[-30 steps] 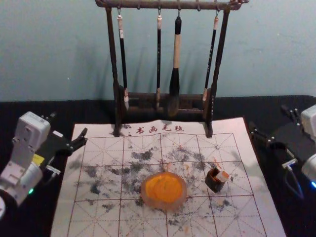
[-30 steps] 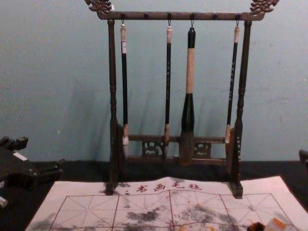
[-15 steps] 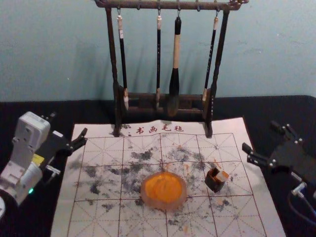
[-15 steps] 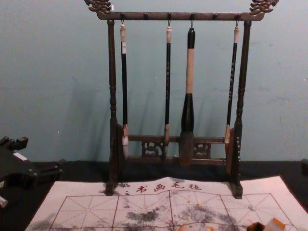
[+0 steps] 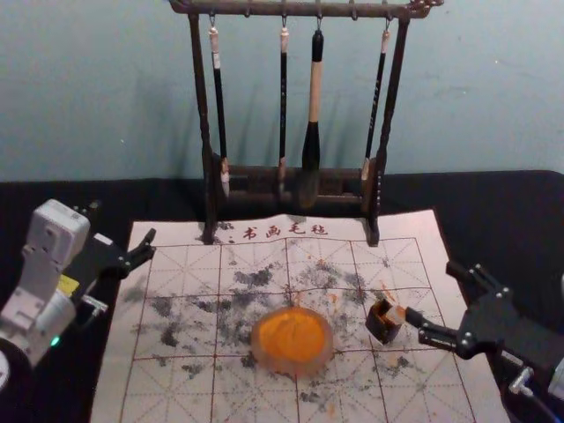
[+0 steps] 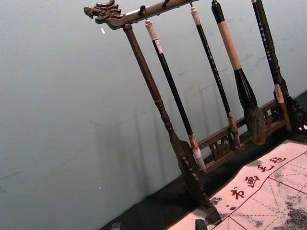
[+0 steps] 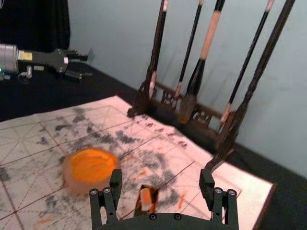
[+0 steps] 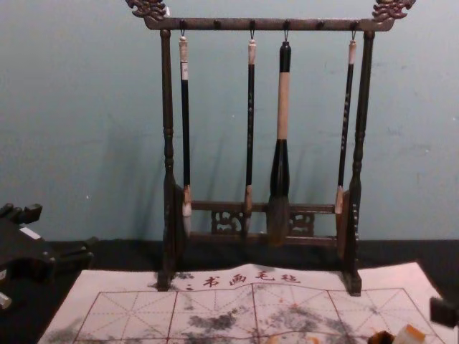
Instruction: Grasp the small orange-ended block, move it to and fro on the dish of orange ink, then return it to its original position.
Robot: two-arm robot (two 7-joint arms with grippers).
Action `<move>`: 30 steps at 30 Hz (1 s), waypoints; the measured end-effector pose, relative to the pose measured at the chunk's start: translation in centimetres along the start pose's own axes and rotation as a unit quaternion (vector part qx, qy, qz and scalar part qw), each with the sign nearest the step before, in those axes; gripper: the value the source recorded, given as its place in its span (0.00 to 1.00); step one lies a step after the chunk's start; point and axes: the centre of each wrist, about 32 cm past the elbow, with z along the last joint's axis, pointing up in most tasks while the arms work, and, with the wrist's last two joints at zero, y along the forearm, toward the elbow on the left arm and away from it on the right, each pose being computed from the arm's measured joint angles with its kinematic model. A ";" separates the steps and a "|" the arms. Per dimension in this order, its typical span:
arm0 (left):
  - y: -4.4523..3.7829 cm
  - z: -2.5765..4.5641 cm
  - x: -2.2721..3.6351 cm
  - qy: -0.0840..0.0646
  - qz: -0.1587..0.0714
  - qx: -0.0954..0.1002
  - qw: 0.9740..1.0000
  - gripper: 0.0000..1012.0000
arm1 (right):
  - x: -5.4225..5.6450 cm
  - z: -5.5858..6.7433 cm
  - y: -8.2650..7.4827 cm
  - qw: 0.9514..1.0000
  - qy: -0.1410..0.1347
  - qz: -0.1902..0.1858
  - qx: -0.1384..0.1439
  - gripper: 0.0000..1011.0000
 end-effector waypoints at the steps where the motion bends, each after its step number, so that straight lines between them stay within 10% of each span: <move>1: 0.00 0.00 0.00 0.000 0.000 0.000 1.000 0.99 | -0.1 -0.1 0.2 1.000 0.005 0.003 -0.006 0.99; 30: 0.00 0.00 0.00 0.000 0.000 0.000 1.000 0.99 | 1.5 -1.9 3.3 0.996 0.037 0.033 -0.077 0.99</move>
